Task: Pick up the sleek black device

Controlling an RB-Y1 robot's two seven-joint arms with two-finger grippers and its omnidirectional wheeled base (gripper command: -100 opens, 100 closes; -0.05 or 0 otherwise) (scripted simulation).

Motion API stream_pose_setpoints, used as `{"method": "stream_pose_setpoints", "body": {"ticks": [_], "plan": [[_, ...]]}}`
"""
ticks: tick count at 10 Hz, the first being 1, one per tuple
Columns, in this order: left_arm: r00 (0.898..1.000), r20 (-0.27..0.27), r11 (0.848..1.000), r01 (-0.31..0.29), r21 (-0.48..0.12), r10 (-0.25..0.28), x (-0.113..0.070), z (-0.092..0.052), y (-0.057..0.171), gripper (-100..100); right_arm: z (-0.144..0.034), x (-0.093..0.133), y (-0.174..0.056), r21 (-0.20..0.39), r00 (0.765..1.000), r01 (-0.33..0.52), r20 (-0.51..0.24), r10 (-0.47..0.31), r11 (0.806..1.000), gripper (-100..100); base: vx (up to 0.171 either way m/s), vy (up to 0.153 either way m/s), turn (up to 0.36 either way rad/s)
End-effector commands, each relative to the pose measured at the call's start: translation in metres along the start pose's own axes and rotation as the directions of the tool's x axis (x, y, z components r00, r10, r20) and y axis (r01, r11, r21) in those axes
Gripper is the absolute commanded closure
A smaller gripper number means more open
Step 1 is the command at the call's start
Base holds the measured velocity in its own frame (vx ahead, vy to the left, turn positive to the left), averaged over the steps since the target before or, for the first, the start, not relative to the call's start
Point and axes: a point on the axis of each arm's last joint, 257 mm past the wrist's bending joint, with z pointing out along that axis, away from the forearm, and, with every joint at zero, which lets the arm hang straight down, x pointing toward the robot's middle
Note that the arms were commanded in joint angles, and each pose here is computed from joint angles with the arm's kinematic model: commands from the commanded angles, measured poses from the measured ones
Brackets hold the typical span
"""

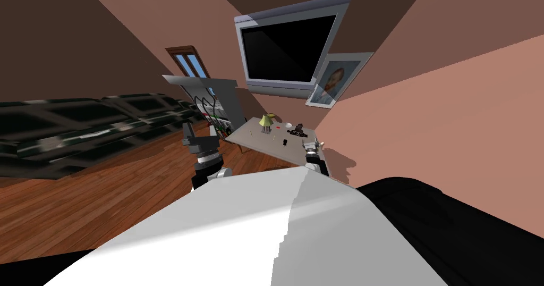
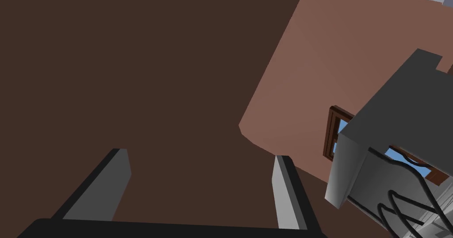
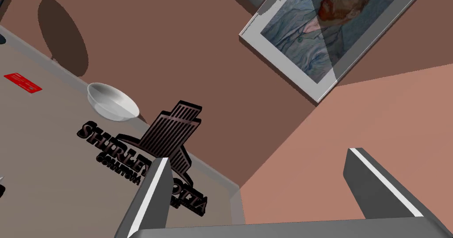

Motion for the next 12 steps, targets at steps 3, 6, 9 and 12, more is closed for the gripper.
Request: {"method": "stream_pose_setpoints", "body": {"ticks": [3, 6, 9, 12], "plan": [[1.0, 0.0, 1.0, 0.0, 0.0, 0.0, 0.0, 0.0, 0.0, 0, -0.003, -0.03, -0.009, 0.026, 0.991, -0.108, 0.08, 0.105, 0.994, -100, -0.007, 0.003, 0.163], [1.0, 0.0, 1.0, 0.0, 0.0, 0.0, 0.0, 0.0, 0.0, 0, -0.007, -0.059, -0.018, 0.037, 0.97, -0.197, 0.152, 0.19, 0.98, -100, -0.006, 0.003, 0.184], [1.0, 0.0, 1.0, 0.0, 0.0, 0.0, 0.0, 0.0, 0.0, 0, -0.014, -0.088, -0.026, 0.039, 0.938, -0.281, 0.223, 0.266, 0.959, -100, -0.005, 0.002, 0.143], [1.0, 0.0, 1.0, 0.0, 0.0, 0.0, 0.0, 0.0, 0.0, 0, -0.031, -0.14, -0.043, 0.032, 0.864, -0.398, 0.35, 0.363, 0.917, -100, -0.002, 0.004, 0.317]]}}
